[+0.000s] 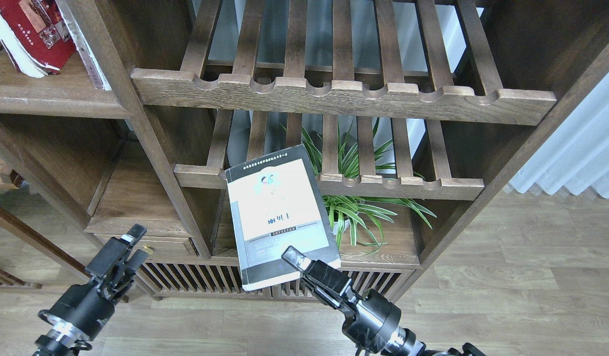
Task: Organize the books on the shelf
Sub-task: 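Pull the green-and-white book off the top shelf and lower it, then pass the green-and-white book to the left gripper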
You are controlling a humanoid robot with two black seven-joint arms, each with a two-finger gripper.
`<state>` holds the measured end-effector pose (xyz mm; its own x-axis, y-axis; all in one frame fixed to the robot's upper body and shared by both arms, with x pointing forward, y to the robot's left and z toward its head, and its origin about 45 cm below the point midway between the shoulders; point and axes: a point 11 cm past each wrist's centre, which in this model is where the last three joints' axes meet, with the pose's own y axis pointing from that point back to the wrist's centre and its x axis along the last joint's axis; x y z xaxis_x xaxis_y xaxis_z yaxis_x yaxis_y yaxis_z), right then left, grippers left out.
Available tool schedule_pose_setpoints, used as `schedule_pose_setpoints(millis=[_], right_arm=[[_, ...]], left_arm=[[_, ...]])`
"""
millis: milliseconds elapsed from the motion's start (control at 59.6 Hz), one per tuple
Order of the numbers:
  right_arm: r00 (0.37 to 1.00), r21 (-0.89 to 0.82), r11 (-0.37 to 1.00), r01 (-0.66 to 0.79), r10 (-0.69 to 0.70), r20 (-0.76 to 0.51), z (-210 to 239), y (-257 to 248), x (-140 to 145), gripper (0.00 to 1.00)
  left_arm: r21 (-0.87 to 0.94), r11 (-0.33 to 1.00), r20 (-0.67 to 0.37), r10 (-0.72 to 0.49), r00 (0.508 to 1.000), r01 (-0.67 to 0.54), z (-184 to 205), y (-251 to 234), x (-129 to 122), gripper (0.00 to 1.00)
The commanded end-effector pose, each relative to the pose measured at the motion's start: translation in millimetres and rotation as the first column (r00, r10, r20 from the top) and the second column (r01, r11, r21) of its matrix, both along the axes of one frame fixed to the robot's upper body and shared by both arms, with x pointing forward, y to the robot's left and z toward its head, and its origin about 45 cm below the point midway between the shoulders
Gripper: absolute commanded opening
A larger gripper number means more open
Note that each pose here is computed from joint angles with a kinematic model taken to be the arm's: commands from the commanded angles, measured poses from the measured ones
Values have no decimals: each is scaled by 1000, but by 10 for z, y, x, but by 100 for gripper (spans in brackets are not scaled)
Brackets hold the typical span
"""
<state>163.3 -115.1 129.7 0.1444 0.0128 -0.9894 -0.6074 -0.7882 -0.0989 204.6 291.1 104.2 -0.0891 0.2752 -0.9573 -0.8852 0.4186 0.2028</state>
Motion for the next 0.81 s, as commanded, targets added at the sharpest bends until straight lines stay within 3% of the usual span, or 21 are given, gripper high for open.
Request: schedule_pose_setpoints(millis=[0,554,705,755,789], right_arm=[[999,-37,998,-41,40,-23,-113,-34,-59,3],[978,-13,979,-203,202,-51,-172,346,-344,3],[975,-15,976,-217,216,-47,-170,401,-384,3],[975,-16,976,-219,218,-48,-175,403,-390,3],[975,-17,976,-219,218,-47,-176,403,-390,3]], left_arm=[[-43,999,14,-17,1000,17,61,-155,-10,99],[-202,968,9,-149,989,148,64,-948,-134,95],[-233,954,21,-189,982,188,71,-1181,-153,86],[-231,954,21,-191,981,191,63,-1191,-158,77],[-231,956,19,-184,983,183,52,-1187,-154,65]])
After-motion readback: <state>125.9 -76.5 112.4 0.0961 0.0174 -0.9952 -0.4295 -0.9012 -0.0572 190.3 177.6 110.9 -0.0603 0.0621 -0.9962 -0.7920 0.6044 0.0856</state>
